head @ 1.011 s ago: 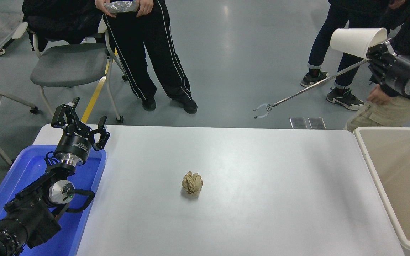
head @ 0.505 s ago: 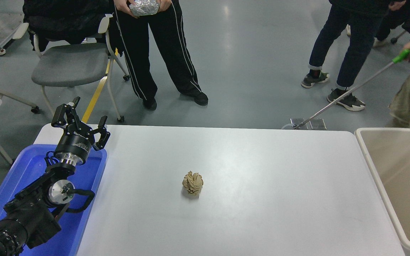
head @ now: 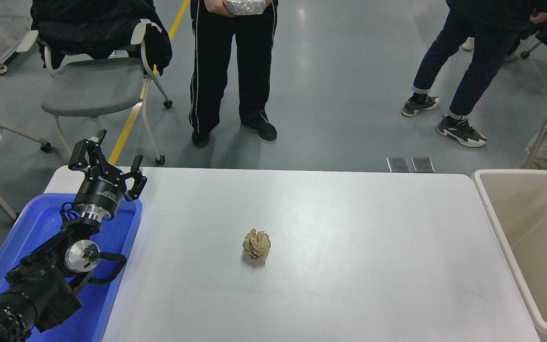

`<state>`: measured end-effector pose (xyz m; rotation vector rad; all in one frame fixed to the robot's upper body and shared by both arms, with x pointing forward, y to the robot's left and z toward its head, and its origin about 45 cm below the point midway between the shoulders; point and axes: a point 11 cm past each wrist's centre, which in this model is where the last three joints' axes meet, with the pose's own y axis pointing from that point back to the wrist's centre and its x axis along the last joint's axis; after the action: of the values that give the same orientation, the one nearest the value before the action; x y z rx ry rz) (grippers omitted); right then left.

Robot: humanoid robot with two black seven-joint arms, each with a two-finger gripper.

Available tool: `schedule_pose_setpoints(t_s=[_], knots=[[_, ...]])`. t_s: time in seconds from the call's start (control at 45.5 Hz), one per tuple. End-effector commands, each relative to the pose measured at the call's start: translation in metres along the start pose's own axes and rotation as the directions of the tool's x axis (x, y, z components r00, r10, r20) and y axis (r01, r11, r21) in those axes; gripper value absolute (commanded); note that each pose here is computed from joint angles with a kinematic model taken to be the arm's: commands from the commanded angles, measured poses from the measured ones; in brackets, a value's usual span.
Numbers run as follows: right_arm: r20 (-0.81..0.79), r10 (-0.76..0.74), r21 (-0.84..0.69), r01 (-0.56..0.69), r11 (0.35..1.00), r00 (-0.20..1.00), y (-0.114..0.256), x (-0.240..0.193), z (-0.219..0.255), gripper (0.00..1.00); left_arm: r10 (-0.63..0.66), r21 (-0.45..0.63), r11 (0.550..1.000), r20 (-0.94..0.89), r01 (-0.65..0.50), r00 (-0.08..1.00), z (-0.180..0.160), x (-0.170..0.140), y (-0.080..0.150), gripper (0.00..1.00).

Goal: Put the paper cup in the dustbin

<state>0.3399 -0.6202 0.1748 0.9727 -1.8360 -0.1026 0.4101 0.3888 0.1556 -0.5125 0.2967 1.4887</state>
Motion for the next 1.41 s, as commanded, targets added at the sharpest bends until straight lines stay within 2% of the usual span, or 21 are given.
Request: schedule_pose_setpoints(t_s=[0.0, 0.154, 0.549, 0.615, 0.659, 0.813, 1.011, 1.187, 1.275, 1.385], knots=[[-0.038, -0.122, -0.067, 0.119, 0.991, 0.992, 0.006, -0.079, 0.030, 0.00, 0.000, 0.000, 1.000, 0.000, 0.000, 1.000, 0.000, 0.000, 0.000, 1.00], [-0.042, -0.167, -0.097, 0.162, 0.982, 0.985, 0.012, -0.112, 0.049, 0.00, 0.000, 0.000, 1.000, 0.000, 0.000, 1.000, 0.000, 0.000, 0.000, 1.00], [-0.042, -0.121, -0.092, 0.117, 0.989, 0.992, 0.012, -0.107, 0.048, 0.00, 0.000, 0.001, 1.000, 0.000, 0.000, 1.000, 0.000, 0.000, 0.000, 1.00], [-0.042, -0.101, -0.090, 0.097, 0.991, 0.994, 0.011, -0.105, 0.047, 0.11, 0.000, 0.000, 1.000, 0.000, 0.000, 1.000, 0.000, 0.000, 0.000, 1.00], [-0.042, -0.082, -0.088, 0.078, 0.993, 0.996, 0.011, -0.102, 0.046, 0.25, 0.000, 0.000, 1.000, 0.000, 0.000, 1.000, 0.000, 0.000, 0.000, 1.00], [-0.039, -0.012, -0.077, 0.009, 0.997, 0.999, 0.009, -0.085, 0.041, 0.66, 0.000, -0.001, 1.000, 0.001, 0.000, 1.000, 0.001, 0.000, 0.000, 1.00], [-0.022, 0.017, -0.054, -0.019, 0.998, 1.000, 0.006, -0.072, 0.027, 0.97, 0.000, 0.000, 1.000, 0.000, 0.000, 1.000, 0.000, 0.000, 0.000, 1.00], [0.020, -0.003, -0.014, 0.003, 1.000, 1.000, 0.005, -0.066, 0.001, 0.99, 0.000, 0.000, 1.000, 0.000, 0.000, 1.000, 0.000, 0.000, 0.000, 1.00], [0.055, -0.018, 0.044, 0.015, 0.999, 0.998, 0.006, -0.057, -0.032, 0.99, 0.000, 0.000, 1.000, 0.000, 0.000, 1.000, 0.000, 0.000, 0.000, 1.00], [0.107, -0.010, 0.130, -0.004, 0.992, 0.994, 0.010, -0.024, -0.080, 0.99, 0.000, 0.000, 1.000, 0.000, 0.000, 1.000, 0.000, 0.000, 0.000, 1.00]])
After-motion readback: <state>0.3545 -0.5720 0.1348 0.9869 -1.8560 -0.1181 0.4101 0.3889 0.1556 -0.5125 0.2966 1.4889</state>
